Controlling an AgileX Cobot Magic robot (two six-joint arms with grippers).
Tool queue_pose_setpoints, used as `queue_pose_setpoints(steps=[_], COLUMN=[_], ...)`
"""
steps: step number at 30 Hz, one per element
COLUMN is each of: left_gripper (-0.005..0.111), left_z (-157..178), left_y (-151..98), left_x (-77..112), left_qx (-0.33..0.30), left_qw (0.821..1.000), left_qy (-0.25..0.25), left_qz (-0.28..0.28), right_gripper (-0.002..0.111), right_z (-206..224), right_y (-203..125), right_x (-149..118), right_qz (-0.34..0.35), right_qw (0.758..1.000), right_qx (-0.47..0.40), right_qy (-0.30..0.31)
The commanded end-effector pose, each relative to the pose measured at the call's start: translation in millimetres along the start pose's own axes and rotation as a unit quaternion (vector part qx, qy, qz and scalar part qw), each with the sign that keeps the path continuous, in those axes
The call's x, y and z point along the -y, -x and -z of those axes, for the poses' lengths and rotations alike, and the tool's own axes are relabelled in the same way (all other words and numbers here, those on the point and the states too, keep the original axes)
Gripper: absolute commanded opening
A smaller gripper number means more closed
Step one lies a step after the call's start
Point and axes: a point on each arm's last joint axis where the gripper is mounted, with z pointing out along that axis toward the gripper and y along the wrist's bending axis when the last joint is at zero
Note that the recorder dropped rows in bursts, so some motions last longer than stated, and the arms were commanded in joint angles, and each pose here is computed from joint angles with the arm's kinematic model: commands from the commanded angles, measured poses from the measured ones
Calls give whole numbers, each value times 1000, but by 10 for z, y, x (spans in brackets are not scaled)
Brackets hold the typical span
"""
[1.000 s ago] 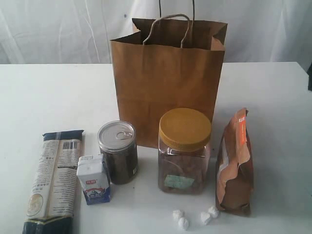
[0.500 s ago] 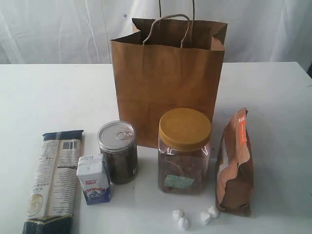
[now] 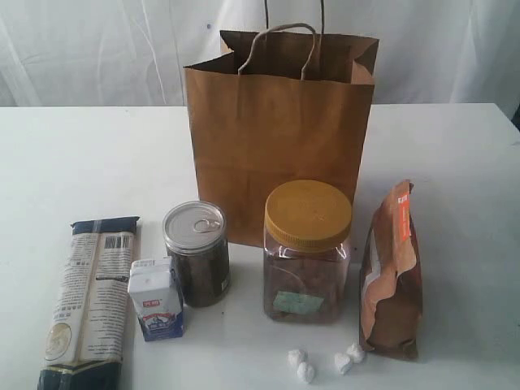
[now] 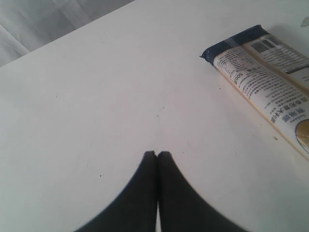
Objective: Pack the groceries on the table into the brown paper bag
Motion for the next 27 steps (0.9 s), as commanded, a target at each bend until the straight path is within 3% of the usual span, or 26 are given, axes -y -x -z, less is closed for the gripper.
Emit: queue_pose_setpoints(steps=[1,7,14,18,21,25,27], left_gripper=[0,0,0,0,0,0,0], left_z=[-3,-3,-3,-3,-3,-3,-3], left_y=[-8,-10,-10,-16,-16,-16,-16], left_x=[3,4,4,7,7,7,7], left_qx=[2,1,1,-2,-2,-2,-2], left_qw=[1000,1000,1000,1000,1000,1000,1000], left_qy=[1,1,1,-1,-1,-1,-1], left_qz=[3,3,3,3,3,3,3], right_gripper=[0,0,0,0,0,0,0], right_z=[134,205,149,27,-34,-47,-84], right_y=[5,31,-136,-157,-134,-156,-243], right_x=[25,52,195,237,205,227,302], right_qz=[-5,-15,4,44,50,-2,-15], right_qw=[999,995,997,994,974,979,989], right_qx=[51,102,34,97,212,196,148], right_qy=[12,-9,-68,-32,60,58,14])
